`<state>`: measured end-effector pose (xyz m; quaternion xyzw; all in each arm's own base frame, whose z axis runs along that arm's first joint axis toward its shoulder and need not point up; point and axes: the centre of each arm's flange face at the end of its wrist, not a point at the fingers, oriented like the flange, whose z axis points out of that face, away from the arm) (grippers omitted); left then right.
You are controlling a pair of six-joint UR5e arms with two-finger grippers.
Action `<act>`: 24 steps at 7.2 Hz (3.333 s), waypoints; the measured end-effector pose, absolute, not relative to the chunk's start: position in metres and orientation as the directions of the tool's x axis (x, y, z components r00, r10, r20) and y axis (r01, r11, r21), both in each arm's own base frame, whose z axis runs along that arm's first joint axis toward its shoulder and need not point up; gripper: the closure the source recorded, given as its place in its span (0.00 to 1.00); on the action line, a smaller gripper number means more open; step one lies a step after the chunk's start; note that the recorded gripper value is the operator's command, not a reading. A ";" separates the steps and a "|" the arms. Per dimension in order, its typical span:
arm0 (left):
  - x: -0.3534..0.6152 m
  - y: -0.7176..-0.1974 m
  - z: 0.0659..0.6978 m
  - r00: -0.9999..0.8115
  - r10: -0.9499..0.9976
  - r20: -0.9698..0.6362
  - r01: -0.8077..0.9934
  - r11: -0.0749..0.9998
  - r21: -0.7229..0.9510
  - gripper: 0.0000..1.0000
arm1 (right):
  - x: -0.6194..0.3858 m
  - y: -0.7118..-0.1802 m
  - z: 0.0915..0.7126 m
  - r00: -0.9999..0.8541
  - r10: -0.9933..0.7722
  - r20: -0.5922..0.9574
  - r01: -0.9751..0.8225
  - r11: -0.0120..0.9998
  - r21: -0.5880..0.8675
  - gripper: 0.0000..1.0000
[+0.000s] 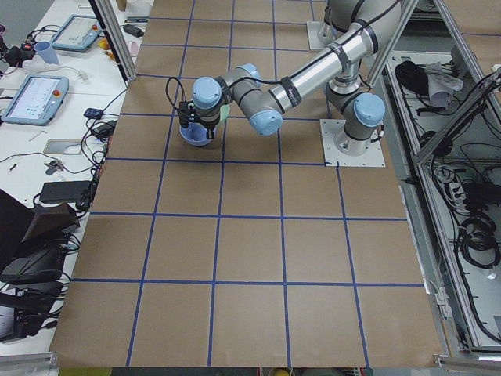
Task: Stack green bowl on blue bowl
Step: 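Lower the green bowl into the blue bowl with the left gripper, then open the left gripper and raise it off the green bowl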
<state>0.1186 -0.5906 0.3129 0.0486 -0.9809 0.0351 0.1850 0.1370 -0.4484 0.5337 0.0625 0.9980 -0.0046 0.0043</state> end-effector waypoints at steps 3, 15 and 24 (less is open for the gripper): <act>0.122 -0.627 0.295 -0.931 -0.076 0.357 -0.105 0.993 -0.063 1.00 | 0.137 -0.448 0.534 -0.992 0.125 -0.009 0.125 0.992 -0.009 0.00; 0.109 -0.652 0.266 -0.947 -0.050 0.316 -0.060 0.998 -0.023 0.08 | 0.137 -0.448 0.534 -0.992 0.125 -0.009 0.125 0.992 -0.009 0.00; 0.039 -0.627 0.347 -0.995 0.023 0.101 0.023 1.000 -0.009 0.00 | 0.137 -0.448 0.534 -0.992 0.125 -0.010 0.125 0.992 -0.009 0.00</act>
